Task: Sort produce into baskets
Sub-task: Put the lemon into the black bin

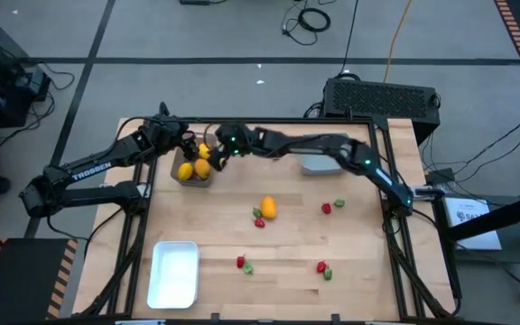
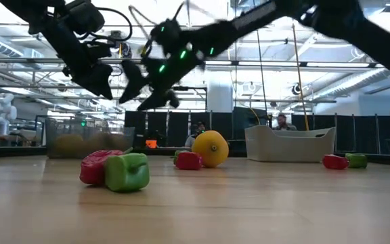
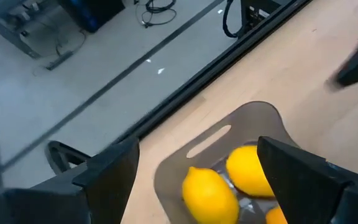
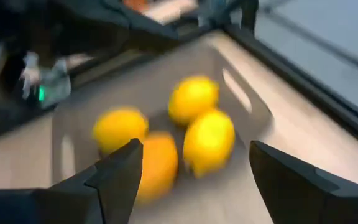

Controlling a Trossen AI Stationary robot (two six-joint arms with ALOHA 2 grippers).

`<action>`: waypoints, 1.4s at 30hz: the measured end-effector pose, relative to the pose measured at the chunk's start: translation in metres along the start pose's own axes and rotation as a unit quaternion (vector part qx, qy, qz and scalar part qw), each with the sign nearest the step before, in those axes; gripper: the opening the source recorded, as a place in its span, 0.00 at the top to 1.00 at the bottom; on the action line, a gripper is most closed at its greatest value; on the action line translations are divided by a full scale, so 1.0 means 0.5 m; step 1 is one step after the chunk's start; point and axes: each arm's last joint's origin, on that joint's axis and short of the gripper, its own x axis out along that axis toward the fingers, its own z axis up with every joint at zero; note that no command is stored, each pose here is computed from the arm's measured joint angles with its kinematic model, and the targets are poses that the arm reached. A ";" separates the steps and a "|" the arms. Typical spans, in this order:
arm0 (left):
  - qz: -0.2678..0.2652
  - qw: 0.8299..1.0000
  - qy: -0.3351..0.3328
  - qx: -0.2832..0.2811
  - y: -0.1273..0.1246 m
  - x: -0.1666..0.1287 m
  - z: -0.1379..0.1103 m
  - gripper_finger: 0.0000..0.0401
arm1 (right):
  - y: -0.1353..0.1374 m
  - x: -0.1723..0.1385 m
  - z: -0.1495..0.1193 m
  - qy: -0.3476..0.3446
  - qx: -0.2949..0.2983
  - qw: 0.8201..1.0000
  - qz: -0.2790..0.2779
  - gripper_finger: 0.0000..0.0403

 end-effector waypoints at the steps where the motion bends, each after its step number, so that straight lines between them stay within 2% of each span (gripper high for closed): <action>1: -0.007 1.000 0.002 -0.006 -0.001 0.000 -0.001 0.17 | 0.000 -0.026 0.006 0.034 -0.003 0.999 -0.006 0.30; 5: -0.048 0.998 0.005 -0.029 -0.007 0.000 -0.002 0.17 | 0.018 -0.131 -0.002 0.185 -0.044 0.981 -0.037 0.30; 9: -0.121 0.991 0.005 -0.055 -0.024 -0.003 0.000 0.17 | 0.074 -0.242 -0.021 0.285 -0.080 0.953 -0.072 0.30; 12: -0.193 0.980 0.001 -0.053 -0.050 -0.008 0.004 0.17 | 0.142 -0.328 -0.052 0.312 -0.126 0.929 -0.156 0.30; 15: -0.247 0.968 -0.020 -0.029 -0.088 -0.015 0.012 0.17 | 0.227 -0.415 -0.093 0.281 -0.175 0.915 -0.230 0.30; 19: -0.308 0.950 -0.058 0.007 -0.156 -0.026 0.023 0.17 | 0.318 -0.506 -0.158 0.244 -0.178 0.918 -0.257 0.30; 23: -0.369 0.924 -0.092 0.045 -0.237 -0.034 0.024 0.17 | 0.398 -0.569 -0.231 0.209 -0.154 0.939 -0.225 0.30; 26: -0.403 0.901 -0.128 0.094 -0.299 -0.037 0.018 0.17 | 0.433 -0.605 -0.293 0.196 -0.134 0.947 -0.217 0.30; 28: -0.416 0.893 -0.130 0.115 -0.339 -0.033 0.016 0.17 | 0.445 -0.625 -0.335 0.186 -0.116 0.950 -0.223 0.30; 32: -0.409 0.901 -0.099 0.108 -0.412 -0.007 0.043 0.17 | 0.450 -0.651 -0.412 0.162 -0.077 0.953 -0.242 0.30; 36: -0.402 0.912 -0.022 0.075 -0.484 0.024 0.072 0.17 | 0.439 -0.663 -0.475 0.145 -0.041 0.952 -0.265 0.30; 39: -0.380 0.920 0.017 0.092 -0.526 0.034 0.087 0.17 | 0.429 -0.669 -0.511 0.133 -0.021 0.952 -0.276 0.30; 42: -0.374 0.919 0.030 0.119 -0.558 0.028 0.094 0.17 | 0.424 -0.675 -0.535 0.125 -0.004 0.952 -0.279 0.30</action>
